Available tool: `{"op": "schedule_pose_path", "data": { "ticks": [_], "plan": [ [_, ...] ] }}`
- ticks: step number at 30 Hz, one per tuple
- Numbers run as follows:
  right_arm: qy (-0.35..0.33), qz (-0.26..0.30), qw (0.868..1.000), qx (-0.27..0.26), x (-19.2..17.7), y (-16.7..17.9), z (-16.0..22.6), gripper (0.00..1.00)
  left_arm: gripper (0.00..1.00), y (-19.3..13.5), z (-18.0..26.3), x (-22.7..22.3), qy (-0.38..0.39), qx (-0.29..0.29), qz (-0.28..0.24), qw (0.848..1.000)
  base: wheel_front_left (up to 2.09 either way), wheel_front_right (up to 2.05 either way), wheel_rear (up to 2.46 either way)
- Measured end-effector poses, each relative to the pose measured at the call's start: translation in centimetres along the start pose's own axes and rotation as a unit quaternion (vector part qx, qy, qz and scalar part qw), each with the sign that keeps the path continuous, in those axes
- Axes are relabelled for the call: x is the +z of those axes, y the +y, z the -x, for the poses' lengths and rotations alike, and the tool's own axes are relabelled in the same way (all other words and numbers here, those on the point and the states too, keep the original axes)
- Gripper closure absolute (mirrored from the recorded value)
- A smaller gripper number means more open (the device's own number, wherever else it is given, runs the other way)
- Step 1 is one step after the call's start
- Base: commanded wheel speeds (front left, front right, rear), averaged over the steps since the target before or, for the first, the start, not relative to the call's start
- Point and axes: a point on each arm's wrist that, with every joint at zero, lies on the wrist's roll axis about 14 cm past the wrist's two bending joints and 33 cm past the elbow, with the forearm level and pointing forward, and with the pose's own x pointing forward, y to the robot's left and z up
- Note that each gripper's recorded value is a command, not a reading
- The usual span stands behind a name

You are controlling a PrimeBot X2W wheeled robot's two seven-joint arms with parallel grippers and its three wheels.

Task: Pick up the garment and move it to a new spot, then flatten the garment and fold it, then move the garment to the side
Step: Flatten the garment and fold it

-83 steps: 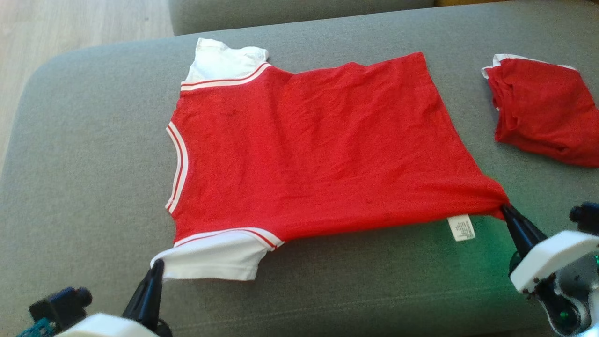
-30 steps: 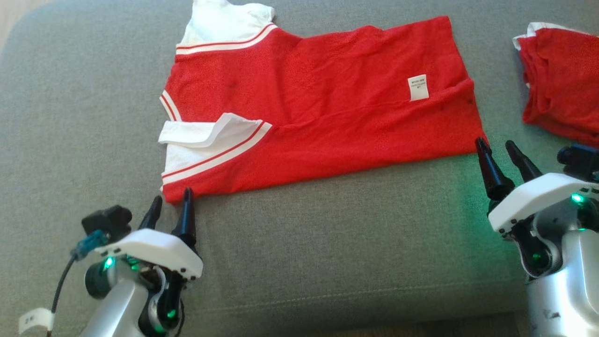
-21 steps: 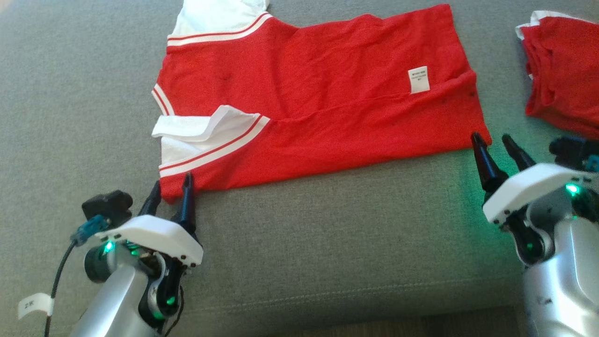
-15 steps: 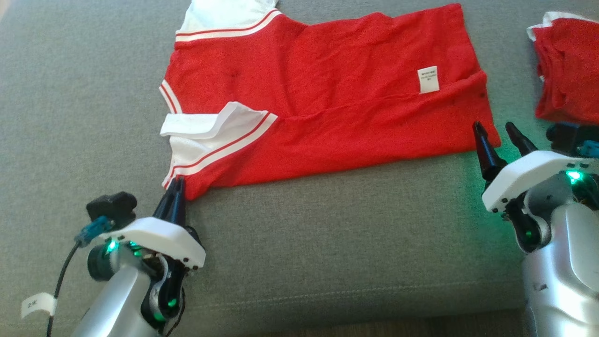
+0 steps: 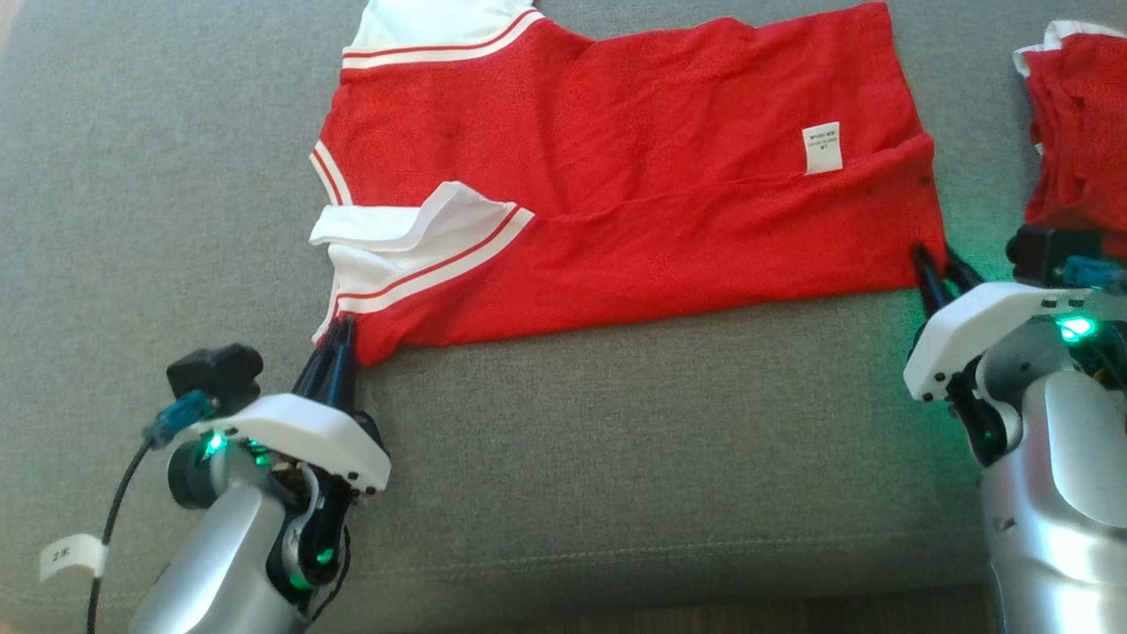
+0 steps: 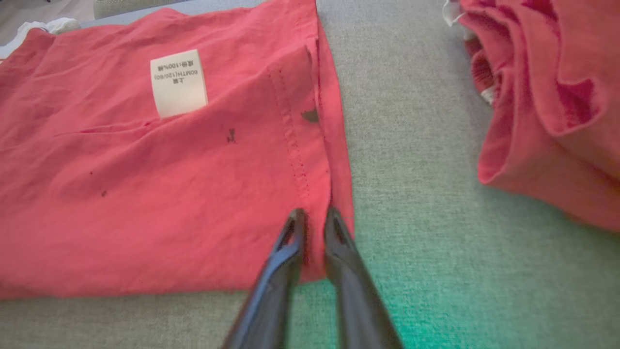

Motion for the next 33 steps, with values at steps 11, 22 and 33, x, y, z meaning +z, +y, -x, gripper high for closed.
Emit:
{"op": "schedule_pose_path", "data": {
  "ticks": [11, 22, 33],
  "plan": [
    [-0.009, -0.011, 1.0, -0.01, -0.4, -1.5, 2.7, 1.0, 1.0, -0.3, 1.9, 0.6, -0.001, -0.014, -0.009, 1.0, 0.0, 0.0, 0.0],
    [0.028, -0.031, 0.999, -0.023, -3.1, -4.7, 7.2, 1.0, 1.0, -0.3, 7.5, -1.8, 0.046, -0.008, 0.005, 0.999, 0.0, 0.0, 0.0],
    [0.066, -0.028, 0.997, -0.022, -4.6, -5.9, 10.1, 1.0, 1.0, -1.8, 10.3, -3.5, 0.101, -0.021, 0.021, 0.994, 0.0, 0.0, 0.0]
  ]
}}
